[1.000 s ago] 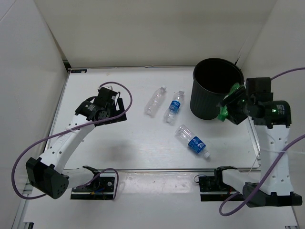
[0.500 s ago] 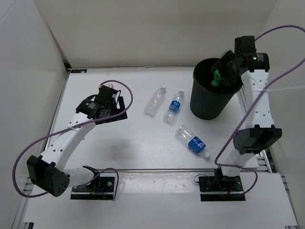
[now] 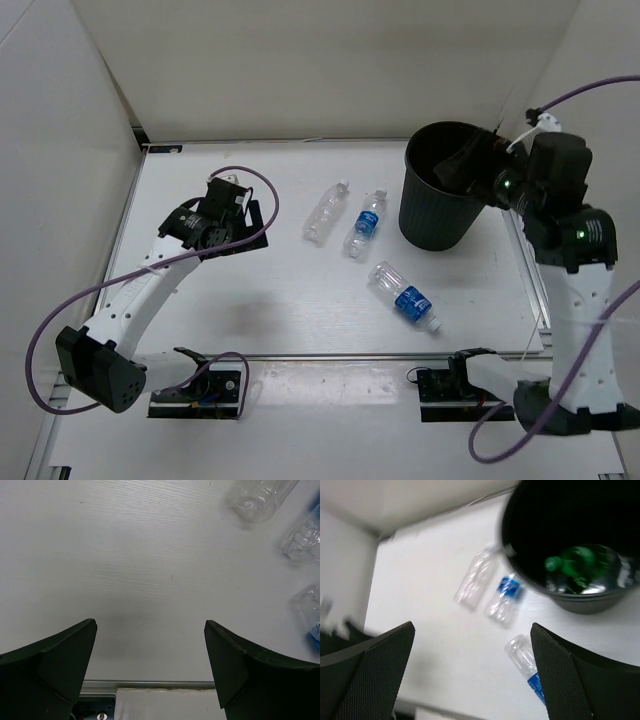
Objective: Put the plastic bottles in the bin
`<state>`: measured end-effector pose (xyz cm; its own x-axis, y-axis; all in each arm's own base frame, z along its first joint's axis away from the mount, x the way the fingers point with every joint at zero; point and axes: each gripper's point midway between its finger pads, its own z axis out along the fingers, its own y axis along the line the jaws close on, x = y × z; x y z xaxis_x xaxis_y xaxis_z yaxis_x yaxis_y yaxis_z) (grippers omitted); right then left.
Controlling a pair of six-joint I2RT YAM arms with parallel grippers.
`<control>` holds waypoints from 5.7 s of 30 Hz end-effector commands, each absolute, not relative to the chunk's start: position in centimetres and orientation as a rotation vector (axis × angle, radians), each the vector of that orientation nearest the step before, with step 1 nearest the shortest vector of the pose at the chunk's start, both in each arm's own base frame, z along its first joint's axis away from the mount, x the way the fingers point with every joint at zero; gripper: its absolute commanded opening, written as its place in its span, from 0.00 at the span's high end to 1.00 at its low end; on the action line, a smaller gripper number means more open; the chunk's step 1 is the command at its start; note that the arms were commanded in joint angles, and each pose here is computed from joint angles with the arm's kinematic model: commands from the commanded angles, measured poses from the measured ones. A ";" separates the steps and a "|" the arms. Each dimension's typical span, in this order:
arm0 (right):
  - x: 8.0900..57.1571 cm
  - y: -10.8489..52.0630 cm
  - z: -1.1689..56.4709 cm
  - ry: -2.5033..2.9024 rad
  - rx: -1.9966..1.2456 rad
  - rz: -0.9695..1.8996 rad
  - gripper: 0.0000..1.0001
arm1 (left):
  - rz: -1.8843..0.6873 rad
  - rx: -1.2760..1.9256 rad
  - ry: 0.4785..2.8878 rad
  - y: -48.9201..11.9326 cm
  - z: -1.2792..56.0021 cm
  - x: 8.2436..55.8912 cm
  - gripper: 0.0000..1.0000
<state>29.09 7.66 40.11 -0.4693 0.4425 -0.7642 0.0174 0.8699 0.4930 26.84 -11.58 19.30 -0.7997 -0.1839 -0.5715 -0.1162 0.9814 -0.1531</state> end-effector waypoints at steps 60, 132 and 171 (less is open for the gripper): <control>40.0 6.5 45.9 1.845 0.293 -0.070 0.96 | -0.641 -0.482 2.602 -16.1 18.8 35.7 0.00; 23.8 2.7 39.0 1.927 0.634 0.473 0.00 | -1.175 0.125 1.445 -34.6 48.8 52.1 0.37; 22.5 6.6 41.9 1.906 0.398 0.666 0.00 | -0.911 0.327 1.861 -34.2 26.0 41.9 0.00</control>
<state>22.38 5.69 41.27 -0.4129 0.5490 -0.7267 0.0362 0.8072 0.5892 44.23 -31.73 31.14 -0.3603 -0.3023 -0.8825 0.5171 0.7226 -0.4587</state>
